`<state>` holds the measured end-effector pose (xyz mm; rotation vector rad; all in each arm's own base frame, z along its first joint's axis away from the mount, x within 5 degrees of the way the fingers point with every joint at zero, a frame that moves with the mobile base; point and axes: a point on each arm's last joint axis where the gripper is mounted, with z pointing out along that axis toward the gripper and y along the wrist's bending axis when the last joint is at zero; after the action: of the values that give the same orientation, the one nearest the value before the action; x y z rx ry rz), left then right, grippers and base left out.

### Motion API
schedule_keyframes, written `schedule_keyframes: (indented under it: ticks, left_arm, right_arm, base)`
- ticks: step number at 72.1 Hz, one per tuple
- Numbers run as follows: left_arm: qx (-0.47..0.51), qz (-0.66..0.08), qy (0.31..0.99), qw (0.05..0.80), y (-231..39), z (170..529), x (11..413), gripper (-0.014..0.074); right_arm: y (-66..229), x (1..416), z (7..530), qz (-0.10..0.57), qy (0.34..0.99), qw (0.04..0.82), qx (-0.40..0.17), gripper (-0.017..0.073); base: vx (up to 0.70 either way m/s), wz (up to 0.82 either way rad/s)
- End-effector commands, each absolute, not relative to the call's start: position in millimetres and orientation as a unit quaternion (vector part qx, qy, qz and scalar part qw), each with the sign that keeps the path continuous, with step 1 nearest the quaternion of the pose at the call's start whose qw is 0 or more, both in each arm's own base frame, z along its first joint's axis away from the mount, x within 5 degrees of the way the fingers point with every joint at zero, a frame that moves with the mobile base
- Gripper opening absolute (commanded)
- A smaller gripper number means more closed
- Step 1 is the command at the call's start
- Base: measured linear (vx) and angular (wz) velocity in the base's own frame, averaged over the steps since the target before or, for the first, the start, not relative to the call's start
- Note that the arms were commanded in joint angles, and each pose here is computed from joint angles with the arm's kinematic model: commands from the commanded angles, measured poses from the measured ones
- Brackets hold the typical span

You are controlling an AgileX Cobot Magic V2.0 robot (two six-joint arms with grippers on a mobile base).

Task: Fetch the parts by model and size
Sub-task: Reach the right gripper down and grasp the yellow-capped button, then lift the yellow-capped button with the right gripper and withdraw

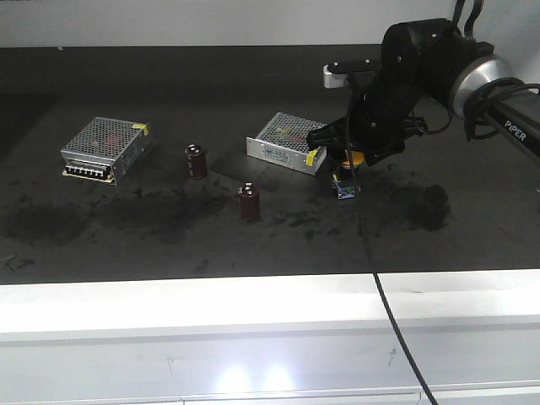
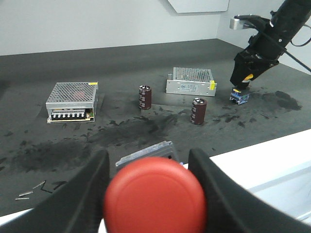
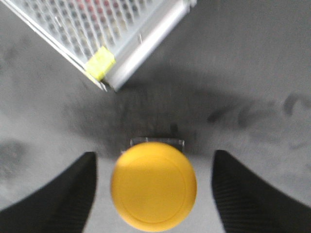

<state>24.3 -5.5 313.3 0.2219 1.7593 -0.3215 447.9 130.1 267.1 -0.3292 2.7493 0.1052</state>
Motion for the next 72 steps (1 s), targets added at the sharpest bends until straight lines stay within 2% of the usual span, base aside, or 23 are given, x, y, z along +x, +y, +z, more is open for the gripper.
schedule_keyframes:
  ticks: [1,9,22,34,43,55,72]
  left_arm:
    - [0.095,-0.152,0.738,0.65,-7,326,25,-0.0008]
    - [0.095,-0.152,0.738,0.65,-7,326,25,-0.0008]
    - [0.095,-0.152,0.738,0.65,-7,326,25,-0.0008]
    - [0.095,-0.152,0.738,0.65,-7,326,25,-0.0008]
    - [0.095,-0.152,0.738,0.65,-7,326,25,-0.0008]
    - [0.095,-0.152,0.738,0.65,-7,326,25,-0.0008]
    - [0.095,-0.152,0.738,0.65,-7,326,25,-0.0008]
  right_arm:
    - [126,443,302,0.037,0.965,0.233,-0.117,0.0405]
    - [126,443,302,0.037,0.964,0.235,-0.117,0.0294]
    - [126,442,308,0.039,0.961,0.246,-0.117,-0.0012]
    - [123,430,333,0.039,0.952,0.275,-0.13,-0.001]
    - [116,409,359,0.044,0.934,0.329,-0.134,-0.001]
    - [104,365,379,0.051,0.904,0.402,-0.139,-0.001]
    - [81,285,374,0.057,0.851,0.502,-0.141,-0.001]
  base:
    - [0.0,0.0]
    - [0.0,0.0]
    - [0.0,0.0]
    - [0.0,0.0]
    - [0.0,0.0]
    - [0.0,0.0]
    - [0.0,0.0]
